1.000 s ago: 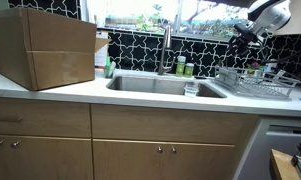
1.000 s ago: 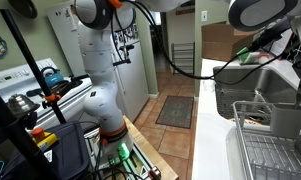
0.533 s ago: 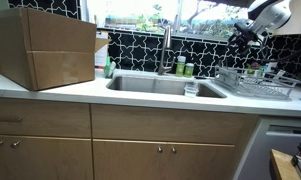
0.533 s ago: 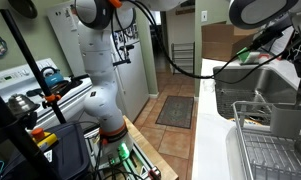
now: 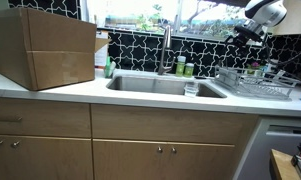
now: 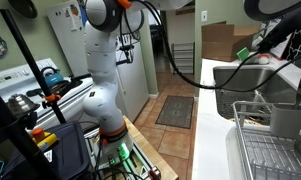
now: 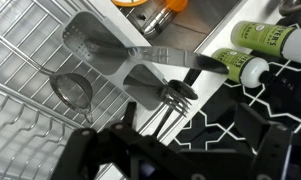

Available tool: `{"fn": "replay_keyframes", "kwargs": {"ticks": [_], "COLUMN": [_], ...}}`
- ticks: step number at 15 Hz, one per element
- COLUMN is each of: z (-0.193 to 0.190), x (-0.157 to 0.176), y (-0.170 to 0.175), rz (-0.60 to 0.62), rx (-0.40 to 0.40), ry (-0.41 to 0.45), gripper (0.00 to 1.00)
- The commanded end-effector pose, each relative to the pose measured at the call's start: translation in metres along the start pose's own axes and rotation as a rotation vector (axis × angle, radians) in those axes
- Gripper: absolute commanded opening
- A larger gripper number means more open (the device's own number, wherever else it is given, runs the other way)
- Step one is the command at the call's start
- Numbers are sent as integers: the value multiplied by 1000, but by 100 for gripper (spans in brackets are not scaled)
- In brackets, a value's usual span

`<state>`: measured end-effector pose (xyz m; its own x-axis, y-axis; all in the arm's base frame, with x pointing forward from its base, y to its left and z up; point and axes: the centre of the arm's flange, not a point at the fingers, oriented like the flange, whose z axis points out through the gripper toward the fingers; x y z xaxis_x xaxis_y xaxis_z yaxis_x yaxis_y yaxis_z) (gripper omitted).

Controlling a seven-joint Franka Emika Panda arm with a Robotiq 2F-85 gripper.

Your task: Pick up the silver fork and put it in the right gray cutlery holder on the dish rack, pick up the silver fork and silver spoon together and put it in the left gray cutlery holder on the dish rack

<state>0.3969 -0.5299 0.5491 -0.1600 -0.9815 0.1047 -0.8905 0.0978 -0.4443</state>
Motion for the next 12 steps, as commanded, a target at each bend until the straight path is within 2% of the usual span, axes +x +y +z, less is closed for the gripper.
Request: {"fn": "replay_keyframes", "kwargs": {"ticks": [1,5,11,12], "z": [16,36,66,69], "x": [30,30,23,24], "y": [-21,-40,-63,-66], "rz": [-118,-199,-251,-254], "rx": [-31,-39,-65,-66], "ry": [-7,-22,-37,-38], "gripper": [100,100,100,97]}}
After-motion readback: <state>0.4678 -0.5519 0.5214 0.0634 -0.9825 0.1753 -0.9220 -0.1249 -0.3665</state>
